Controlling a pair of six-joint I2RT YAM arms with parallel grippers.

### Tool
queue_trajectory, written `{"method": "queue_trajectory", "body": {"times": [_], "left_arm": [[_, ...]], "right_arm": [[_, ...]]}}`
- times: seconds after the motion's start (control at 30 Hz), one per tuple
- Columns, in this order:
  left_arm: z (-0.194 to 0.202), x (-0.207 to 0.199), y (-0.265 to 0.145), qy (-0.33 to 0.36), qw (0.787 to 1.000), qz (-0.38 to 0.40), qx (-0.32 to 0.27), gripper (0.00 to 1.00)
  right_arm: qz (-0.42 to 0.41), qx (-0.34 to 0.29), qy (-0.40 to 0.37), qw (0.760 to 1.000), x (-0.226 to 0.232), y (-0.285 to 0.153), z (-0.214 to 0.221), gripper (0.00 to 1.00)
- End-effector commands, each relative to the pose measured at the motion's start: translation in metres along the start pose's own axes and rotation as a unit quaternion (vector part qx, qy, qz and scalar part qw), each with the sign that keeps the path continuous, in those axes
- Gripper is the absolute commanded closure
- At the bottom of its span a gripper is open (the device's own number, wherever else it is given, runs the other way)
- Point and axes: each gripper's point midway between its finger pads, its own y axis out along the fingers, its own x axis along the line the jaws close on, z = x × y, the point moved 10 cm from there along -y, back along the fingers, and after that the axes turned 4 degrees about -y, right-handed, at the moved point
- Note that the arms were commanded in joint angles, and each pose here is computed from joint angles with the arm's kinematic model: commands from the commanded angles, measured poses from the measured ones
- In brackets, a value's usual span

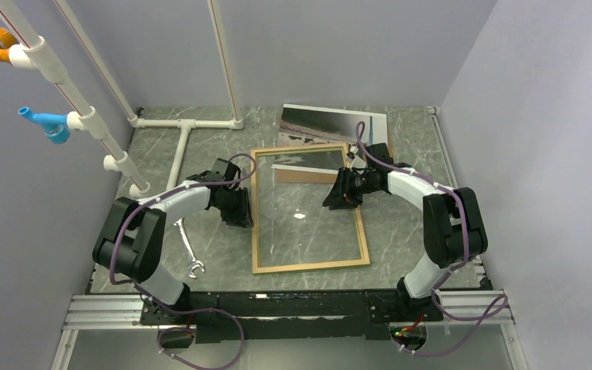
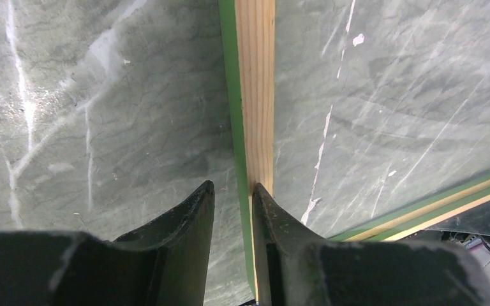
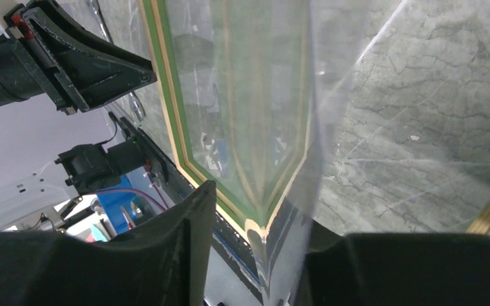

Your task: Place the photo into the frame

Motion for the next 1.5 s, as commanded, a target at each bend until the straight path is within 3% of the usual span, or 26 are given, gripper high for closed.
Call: {"method": "queue_trajectory", "body": {"times": [0.0,0.2,0.63,1.47], "left_arm": [[0.014,0.015,0.017,0.014,0.998,-0.060,0.028,0.68],[0.014,0.014,0.018,0.014,0.998,-0.061,0.028,0.68],[0.016,0.015,0.018,0.016,0.997,-0.064,0.028,0.68],[0.018,0.017,0.018,0.018,0.997,-0.069,0.029,0.68]], "right_arm": [[-0.002,-0.010,-0.021,1.000,0.012,-0.002,-0.004,0.58],[0.008,-0.016,-0.026,1.000,0.012,-0.005,-0.006,0.34],[0.032,-0.026,-0.031,0.999,0.013,-0.007,-0.008,0.02],[0.166,-0.035,-0.014,0.985,0.005,-0.019,-0.006,0.00]]}}
